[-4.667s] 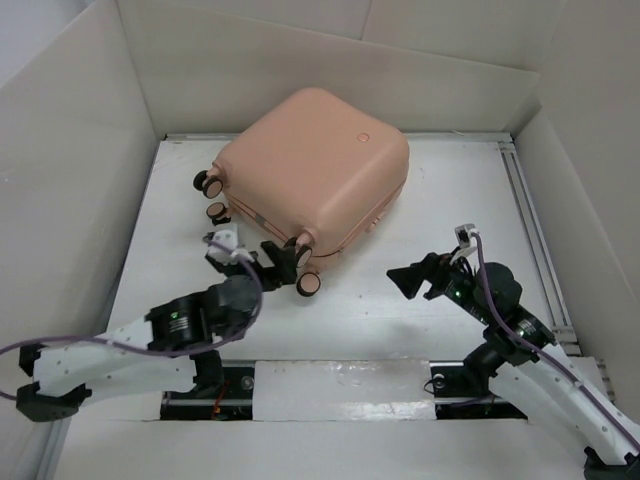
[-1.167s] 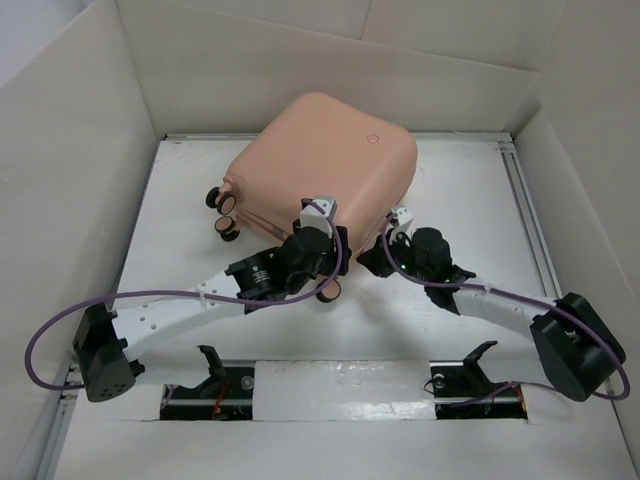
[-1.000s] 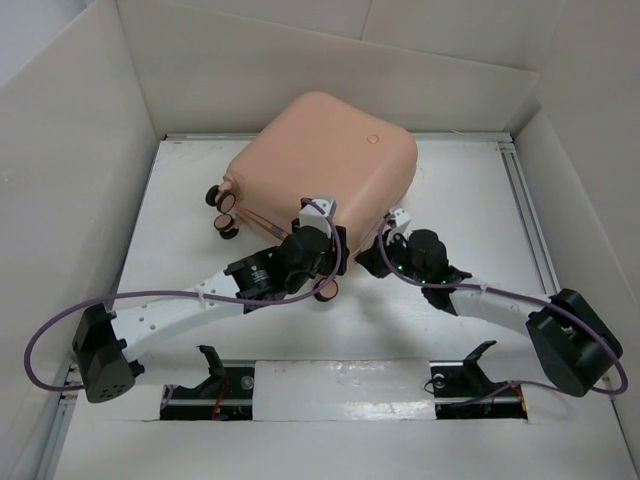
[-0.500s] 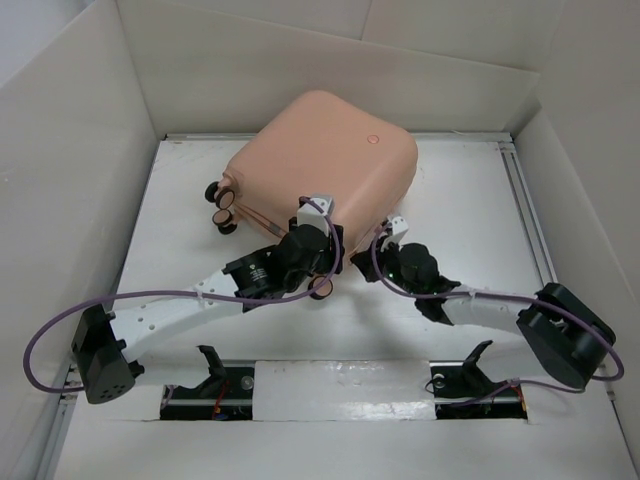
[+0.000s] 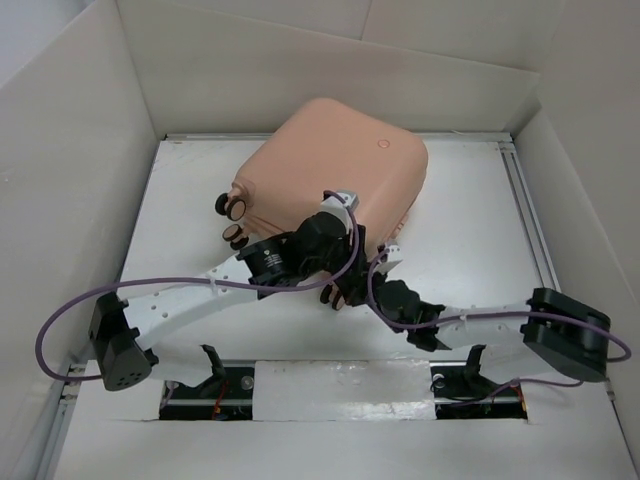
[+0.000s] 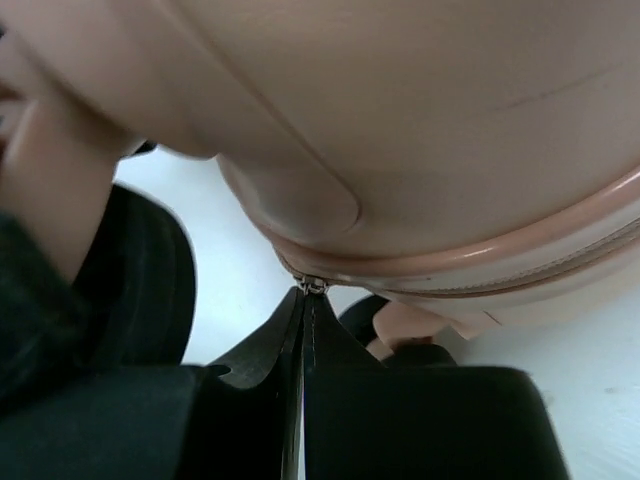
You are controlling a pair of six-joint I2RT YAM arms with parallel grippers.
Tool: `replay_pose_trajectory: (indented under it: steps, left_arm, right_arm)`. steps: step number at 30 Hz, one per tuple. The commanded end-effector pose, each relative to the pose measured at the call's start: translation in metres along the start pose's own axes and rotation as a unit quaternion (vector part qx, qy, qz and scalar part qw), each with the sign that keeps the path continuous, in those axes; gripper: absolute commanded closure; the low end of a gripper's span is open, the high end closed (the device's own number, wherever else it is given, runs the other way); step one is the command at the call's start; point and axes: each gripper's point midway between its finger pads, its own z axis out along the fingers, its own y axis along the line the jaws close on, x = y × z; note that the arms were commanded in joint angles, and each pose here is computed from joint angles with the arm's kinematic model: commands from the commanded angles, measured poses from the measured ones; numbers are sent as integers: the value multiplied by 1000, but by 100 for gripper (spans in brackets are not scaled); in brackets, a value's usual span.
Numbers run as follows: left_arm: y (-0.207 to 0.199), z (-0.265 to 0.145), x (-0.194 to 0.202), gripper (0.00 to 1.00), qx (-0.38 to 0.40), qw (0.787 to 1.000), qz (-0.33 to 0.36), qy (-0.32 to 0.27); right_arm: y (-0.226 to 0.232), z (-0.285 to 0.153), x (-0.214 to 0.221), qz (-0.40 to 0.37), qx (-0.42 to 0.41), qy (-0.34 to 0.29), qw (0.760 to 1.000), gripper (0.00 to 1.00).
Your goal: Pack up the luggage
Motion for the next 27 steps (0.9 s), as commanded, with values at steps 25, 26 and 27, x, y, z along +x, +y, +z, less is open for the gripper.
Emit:
replay_pose_trajectory:
  steps: [25,26,27]
  left_arm:
    - [-94,-85,-142,24,189,950,-94,-232]
    - [-86,-88,-149,16,179,950,-91,-239]
    - [-75,-88,-154,5,162,950,-96,-247]
  right_arm:
    - [113,-9,17,266,-68,-60,960,20]
    - [103,-15,47,210,-23,-17,977,18]
    - [115,-16,43,205,-19,-17,979,16]
